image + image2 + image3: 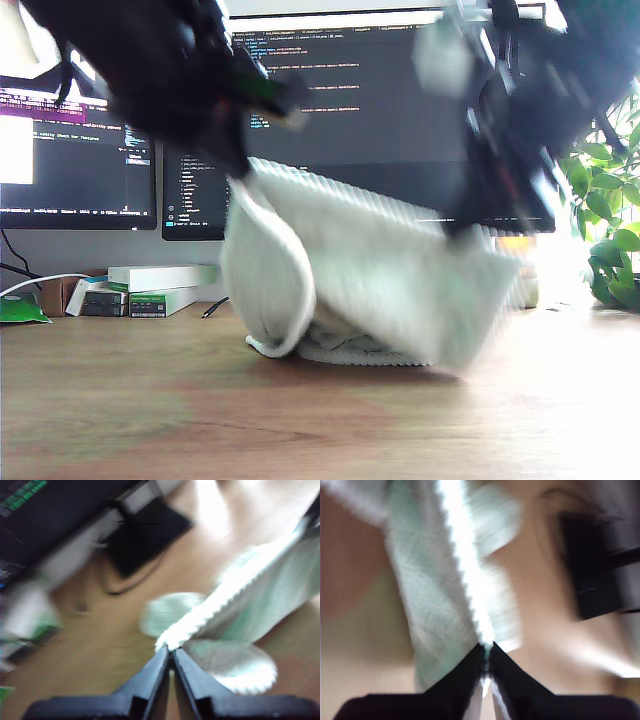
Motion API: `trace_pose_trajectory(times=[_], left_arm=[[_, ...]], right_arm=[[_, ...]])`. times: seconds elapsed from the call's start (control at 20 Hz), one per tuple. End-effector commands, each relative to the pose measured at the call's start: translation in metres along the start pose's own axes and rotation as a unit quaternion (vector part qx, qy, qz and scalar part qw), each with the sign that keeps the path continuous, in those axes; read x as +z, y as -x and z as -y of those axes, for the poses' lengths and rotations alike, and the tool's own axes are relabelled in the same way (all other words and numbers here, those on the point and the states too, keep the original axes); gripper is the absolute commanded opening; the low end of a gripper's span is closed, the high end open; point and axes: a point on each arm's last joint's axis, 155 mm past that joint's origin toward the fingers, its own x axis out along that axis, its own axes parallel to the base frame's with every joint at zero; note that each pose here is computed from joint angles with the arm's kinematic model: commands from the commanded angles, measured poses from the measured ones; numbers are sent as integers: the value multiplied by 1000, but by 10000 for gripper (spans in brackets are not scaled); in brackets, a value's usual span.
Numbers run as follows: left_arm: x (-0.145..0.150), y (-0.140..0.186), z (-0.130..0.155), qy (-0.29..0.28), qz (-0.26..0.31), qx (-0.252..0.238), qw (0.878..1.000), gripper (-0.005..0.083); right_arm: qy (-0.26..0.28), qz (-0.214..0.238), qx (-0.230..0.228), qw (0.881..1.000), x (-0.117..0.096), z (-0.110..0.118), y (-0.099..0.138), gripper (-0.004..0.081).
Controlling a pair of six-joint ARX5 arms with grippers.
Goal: Fold the tea towel to a neat square and place it to the right
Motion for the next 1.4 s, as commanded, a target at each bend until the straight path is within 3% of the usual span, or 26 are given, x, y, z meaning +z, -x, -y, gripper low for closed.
trace_pose_trajectory(times=[0.0, 0.3, 0.6, 0.85, 1.05, 1.2, 1.35], left_arm=[[0, -1, -10, -17, -11, 6, 1000, -23], [16, -4, -32, -41, -11, 16, 999, -23], [72, 12, -66, -85, 22, 38, 995, -23], [89, 26, -87, -110, 9, 33, 993, -23], [86, 44, -70, -120, -18, -48, 991, -23], [72, 58, -44, -135, -41, -136, 981, -23], [65, 67, -23, -145, -43, -201, 968, -23]], right_arm=[[-10, -15, -7, 1000, -2, 11, 8, -13], [-20, -12, -29, 999, 22, 48, 33, -13], [-27, 16, -81, 996, 50, 92, 59, -13], [-30, 15, -97, 995, 61, 115, 83, -13], [-28, -24, -53, 998, 50, 103, 101, -13], [-42, -45, -7, 998, 41, 85, 109, -13], [-40, -39, 34, 998, 42, 68, 110, -13]])
